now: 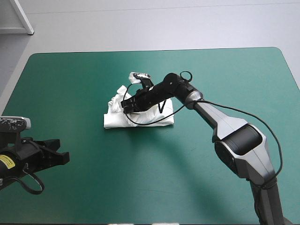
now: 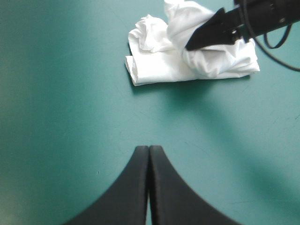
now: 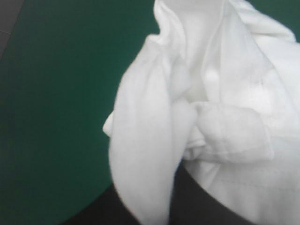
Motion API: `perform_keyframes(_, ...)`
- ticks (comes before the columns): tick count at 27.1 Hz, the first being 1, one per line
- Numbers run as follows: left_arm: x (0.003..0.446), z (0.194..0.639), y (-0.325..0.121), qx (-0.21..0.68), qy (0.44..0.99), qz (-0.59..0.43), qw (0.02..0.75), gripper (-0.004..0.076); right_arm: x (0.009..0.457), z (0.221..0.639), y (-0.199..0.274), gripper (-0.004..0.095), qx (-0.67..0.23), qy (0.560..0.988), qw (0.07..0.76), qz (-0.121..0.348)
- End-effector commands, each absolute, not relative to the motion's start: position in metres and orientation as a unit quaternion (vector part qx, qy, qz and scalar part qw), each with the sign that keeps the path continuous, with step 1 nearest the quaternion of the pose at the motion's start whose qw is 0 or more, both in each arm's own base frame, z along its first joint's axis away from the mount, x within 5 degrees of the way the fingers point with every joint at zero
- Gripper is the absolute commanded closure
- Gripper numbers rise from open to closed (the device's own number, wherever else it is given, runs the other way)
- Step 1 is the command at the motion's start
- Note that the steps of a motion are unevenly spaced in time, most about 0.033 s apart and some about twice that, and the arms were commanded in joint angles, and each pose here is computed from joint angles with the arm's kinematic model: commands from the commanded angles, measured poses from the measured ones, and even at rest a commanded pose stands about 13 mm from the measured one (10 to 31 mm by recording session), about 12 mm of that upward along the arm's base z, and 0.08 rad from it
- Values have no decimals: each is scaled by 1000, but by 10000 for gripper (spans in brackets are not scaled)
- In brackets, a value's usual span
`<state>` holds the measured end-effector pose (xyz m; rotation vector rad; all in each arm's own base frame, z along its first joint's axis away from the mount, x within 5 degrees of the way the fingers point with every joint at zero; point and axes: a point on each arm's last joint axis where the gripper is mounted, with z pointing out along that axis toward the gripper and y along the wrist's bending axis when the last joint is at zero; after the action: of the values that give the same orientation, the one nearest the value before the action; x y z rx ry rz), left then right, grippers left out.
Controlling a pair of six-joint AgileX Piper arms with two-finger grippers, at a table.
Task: Fold the cloth
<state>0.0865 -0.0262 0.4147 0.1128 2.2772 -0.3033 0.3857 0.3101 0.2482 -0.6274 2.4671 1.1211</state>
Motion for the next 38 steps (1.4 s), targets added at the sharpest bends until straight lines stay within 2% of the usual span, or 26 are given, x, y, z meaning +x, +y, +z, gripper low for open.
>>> perform_keyframes(1, 88, 424, -29, 40, 888, -142, 436, 732, 383, 270, 321, 926, -216, 851, 215, 427)
perform_keyframes(3, 88, 424, -29, 40, 889, -143, 434, 732, 385, 264, 325, 899, -216, 848, 215, 433)
perform_keyframes(5, 88, 424, -29, 40, 890, -144, 431, 732, 386, 265, 328, 795, -221, 843, 216, 441)
perform_keyframes(6, 88, 423, -29, 41, 890, -144, 430, 732, 385, 267, 328, 728, -221, 840, 217, 446)
perform_keyframes(7, 88, 424, -30, 41, 890, -145, 429, 732, 386, 270, 329, 607, -222, 836, 220, 451)
perform_keyframes(10, 88, 424, -30, 41, 889, -145, 432, 732, 383, 283, 331, 336, -236, 827, 212, 465)
perform_keyframes(11, 88, 424, -30, 41, 888, -145, 435, 732, 380, 287, 331, 312, -245, 823, 202, 471)
perform_keyframes(14, 89, 425, -30, 41, 887, -146, 437, 732, 374, 303, 332, 351, -267, 815, 181, 481)
perform_keyframes(17, 89, 425, -30, 41, 886, -150, 436, 732, 372, 319, 329, 374, -283, 818, 181, 468)
perform_keyframes(20, 88, 425, -32, 41, 884, -161, 436, 732, 370, 340, 324, 374, -303, 825, 197, 436)
perform_keyframes(24, 89, 427, -33, 39, 878, -170, 445, 732, 368, 362, 310, 373, -324, 850, 213, 356)
perform_keyframes(26, 90, 428, -33, 38, 876, -170, 450, 732, 373, 374, 298, 373, -294, 870, 241, 315)
perform_keyframes(31, 91, 429, -33, 41, 872, -168, 457, 732, 389, 392, 258, 373, -224, 885, 264, 310)
perform_keyframes(33, 91, 429, -33, 43, 873, -164, 457, 732, 396, 408, 227, 373, -193, 889, 291, 295)
perform_keyframes(35, 92, 429, -32, 42, 873, -162, 459, 732, 392, 426, 202, 373, -191, 891, 330, 245)
perform_keyframes(36, 93, 430, -32, 42, 870, -162, 463, 732, 385, 433, 188, 373, -193, 898, 345, 193)
perform_keyframes(38, 95, 431, -32, 40, 865, -163, 472, 732, 370, 428, 171, 373, -184, 914, 322, 167)
